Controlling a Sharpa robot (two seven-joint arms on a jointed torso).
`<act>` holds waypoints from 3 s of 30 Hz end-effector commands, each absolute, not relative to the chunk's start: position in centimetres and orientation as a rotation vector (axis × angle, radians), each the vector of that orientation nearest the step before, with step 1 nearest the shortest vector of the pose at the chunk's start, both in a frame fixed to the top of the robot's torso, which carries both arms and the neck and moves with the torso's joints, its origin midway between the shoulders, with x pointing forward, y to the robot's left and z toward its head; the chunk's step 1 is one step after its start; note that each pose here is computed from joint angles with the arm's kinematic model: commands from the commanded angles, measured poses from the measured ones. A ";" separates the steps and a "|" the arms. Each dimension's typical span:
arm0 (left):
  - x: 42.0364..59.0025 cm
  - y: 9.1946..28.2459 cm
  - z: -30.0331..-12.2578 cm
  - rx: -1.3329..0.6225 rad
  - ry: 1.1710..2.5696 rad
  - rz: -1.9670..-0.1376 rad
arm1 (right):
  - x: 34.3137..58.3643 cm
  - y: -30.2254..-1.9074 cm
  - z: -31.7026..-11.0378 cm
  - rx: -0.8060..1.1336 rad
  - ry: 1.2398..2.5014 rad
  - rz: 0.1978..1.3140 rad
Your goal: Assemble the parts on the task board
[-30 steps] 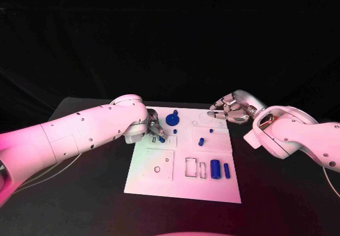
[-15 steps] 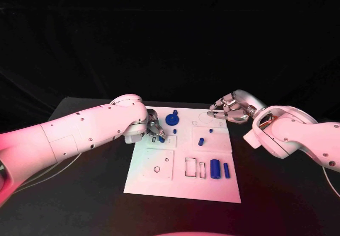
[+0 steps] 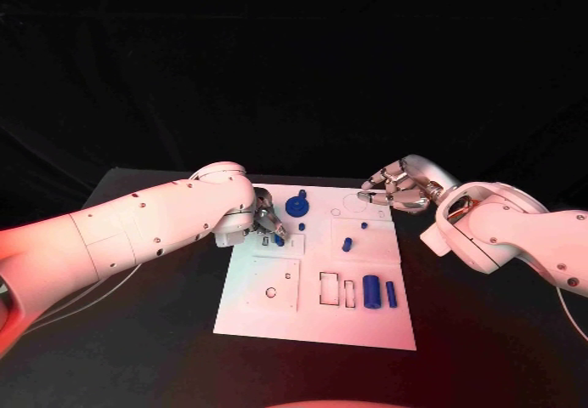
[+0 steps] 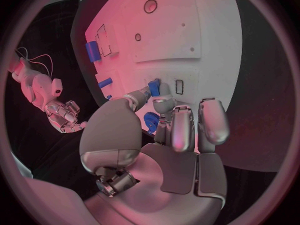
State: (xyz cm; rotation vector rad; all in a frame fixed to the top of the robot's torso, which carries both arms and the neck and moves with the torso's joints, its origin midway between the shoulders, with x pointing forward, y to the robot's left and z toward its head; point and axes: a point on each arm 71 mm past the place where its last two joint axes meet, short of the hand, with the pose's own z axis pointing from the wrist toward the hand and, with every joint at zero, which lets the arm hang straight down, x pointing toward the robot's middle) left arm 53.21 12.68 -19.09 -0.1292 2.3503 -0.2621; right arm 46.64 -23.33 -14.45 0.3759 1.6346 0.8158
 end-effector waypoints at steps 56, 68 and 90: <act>53.2 12.2 -19.6 -0.070 2.379 -0.182 | 46.5 -23.2 -14.5 0.363 1.646 0.822; 53.3 12.7 -19.5 -0.098 2.358 -0.188 | 46.5 -23.3 -14.5 0.364 1.644 0.821; 53.3 14.1 -17.5 -0.190 2.283 -0.272 | 46.8 -23.6 -14.5 0.369 1.639 0.811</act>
